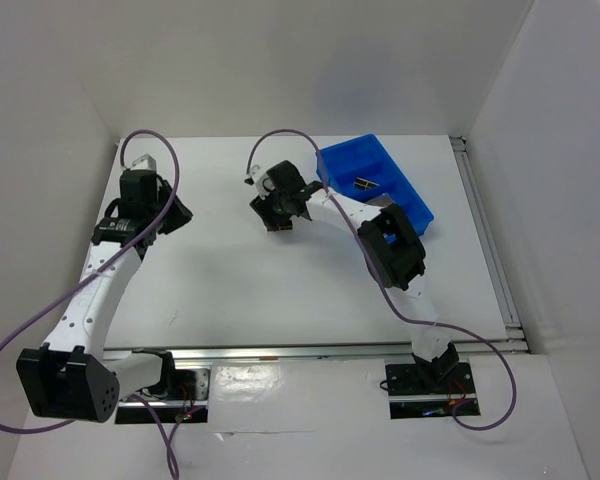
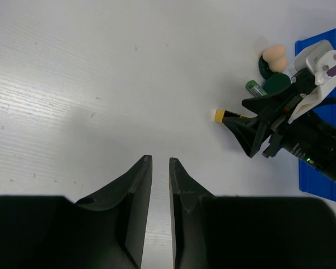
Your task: Organize the makeup
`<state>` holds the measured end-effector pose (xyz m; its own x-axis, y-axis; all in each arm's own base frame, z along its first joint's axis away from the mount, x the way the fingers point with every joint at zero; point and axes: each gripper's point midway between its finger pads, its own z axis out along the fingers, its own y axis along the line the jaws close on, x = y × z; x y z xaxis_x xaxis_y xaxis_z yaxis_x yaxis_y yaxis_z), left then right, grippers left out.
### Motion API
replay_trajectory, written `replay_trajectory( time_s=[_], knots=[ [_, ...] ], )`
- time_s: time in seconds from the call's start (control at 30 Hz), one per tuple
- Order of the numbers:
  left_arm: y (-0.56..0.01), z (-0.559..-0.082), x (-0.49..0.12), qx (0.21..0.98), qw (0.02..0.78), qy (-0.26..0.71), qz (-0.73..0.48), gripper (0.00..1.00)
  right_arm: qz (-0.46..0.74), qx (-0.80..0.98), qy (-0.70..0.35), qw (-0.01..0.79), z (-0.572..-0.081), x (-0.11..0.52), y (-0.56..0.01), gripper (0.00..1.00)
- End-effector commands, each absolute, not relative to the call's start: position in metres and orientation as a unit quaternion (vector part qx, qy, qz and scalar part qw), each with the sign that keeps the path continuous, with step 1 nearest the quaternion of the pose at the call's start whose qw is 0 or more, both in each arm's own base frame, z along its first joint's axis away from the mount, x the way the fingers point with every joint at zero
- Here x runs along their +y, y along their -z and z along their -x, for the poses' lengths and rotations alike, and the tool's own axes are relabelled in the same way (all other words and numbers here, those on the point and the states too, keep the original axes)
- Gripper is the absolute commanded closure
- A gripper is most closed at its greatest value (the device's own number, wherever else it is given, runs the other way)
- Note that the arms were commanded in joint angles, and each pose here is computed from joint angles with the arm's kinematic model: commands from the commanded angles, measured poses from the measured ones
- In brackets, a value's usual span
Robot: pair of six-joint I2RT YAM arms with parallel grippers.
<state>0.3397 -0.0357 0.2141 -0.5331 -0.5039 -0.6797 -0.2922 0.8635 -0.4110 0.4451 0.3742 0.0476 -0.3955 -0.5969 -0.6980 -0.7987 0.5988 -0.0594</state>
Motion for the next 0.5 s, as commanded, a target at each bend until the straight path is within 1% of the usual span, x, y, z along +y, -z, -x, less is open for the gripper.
replay_trajectory(
  time_s=[0.0,0.2,0.27,0.37,0.47],
  knots=[
    [-0.218,-0.342,-0.037,0.861,0.432,0.135,0.230,0.67,0.428,0.830,-0.172,0.313,-0.431,0.379,-0.037,0.41],
    [-0.215,-0.341,-0.039,0.864,0.427,0.138,0.229,0.67,0.398,0.830,-0.262,0.289,-0.424,0.373,-0.050,0.40],
    [-0.216,-0.343,-0.039,0.862,0.431,0.139,0.228,0.67,0.389,0.831,-0.291,0.271,-0.418,0.371,-0.047,0.35],
    [-0.212,-0.341,-0.040,0.864,0.426,0.142,0.227,0.67,0.377,0.838,-0.297,0.260,-0.418,0.360,-0.042,0.31],
    [-0.208,-0.340,-0.040,0.866,0.422,0.141,0.228,0.67,0.379,0.841,-0.289,0.256,-0.416,0.356,-0.040,0.30]
  ],
)
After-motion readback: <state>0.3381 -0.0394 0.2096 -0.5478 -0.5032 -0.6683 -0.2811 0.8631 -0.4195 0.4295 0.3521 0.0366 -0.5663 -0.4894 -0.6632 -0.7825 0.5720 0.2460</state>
